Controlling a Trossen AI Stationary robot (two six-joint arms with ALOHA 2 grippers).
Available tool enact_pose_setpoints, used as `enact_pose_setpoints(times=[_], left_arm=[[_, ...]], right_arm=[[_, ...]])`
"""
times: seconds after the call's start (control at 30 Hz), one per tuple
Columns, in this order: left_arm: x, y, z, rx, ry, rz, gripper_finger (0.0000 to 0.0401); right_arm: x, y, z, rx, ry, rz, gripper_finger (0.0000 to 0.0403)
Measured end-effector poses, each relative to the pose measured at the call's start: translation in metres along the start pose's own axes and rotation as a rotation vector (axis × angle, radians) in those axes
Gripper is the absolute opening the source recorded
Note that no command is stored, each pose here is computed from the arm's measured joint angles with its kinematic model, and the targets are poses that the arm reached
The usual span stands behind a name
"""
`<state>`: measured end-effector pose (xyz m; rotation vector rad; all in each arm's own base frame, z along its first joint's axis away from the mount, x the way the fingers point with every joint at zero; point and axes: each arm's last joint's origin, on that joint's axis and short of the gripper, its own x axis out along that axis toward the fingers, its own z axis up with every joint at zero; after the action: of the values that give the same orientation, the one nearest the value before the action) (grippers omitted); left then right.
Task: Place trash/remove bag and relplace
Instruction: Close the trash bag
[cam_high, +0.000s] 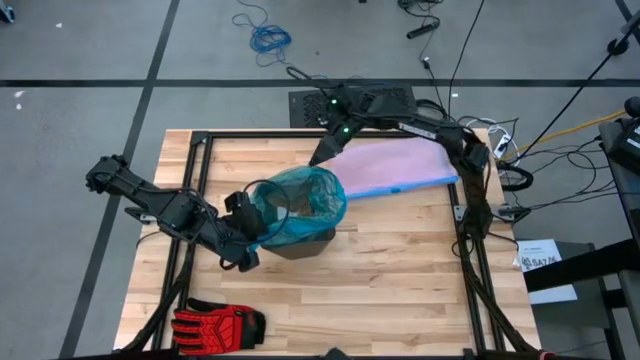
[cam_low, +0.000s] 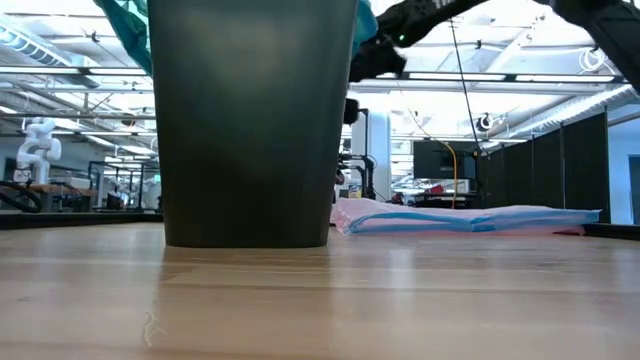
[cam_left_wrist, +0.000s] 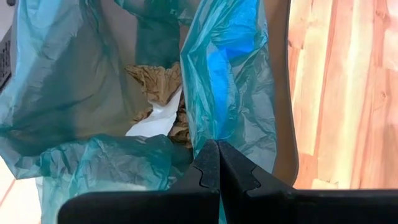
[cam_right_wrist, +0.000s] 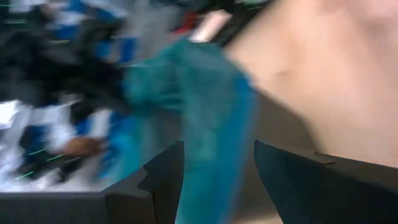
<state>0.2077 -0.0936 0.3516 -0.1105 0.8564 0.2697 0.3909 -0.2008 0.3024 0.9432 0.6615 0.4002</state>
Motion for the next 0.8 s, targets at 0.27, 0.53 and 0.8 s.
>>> enact_pose_setpoints(times=[0.27, 0.53, 0.8], left_arm=[[0.000, 0.001, -0.001, 0.008, 0.010, 0.007, 0.0000], [0.000, 0.001, -0.001, 0.007, 0.013, 0.009, 0.0000], [0.000, 0.001, -0.001, -0.008, 0.014, 0.010, 0.0000]], right_arm=[[0.036, 0.023, -0.004, -0.056, 0.082, 0.161, 0.0174], [0.054, 0.054, -0.015, -0.233, 0.057, 0.081, 0.0037], [0.045, 0.134, -0.047, -0.642, -0.013, -0.174, 0.0010]])
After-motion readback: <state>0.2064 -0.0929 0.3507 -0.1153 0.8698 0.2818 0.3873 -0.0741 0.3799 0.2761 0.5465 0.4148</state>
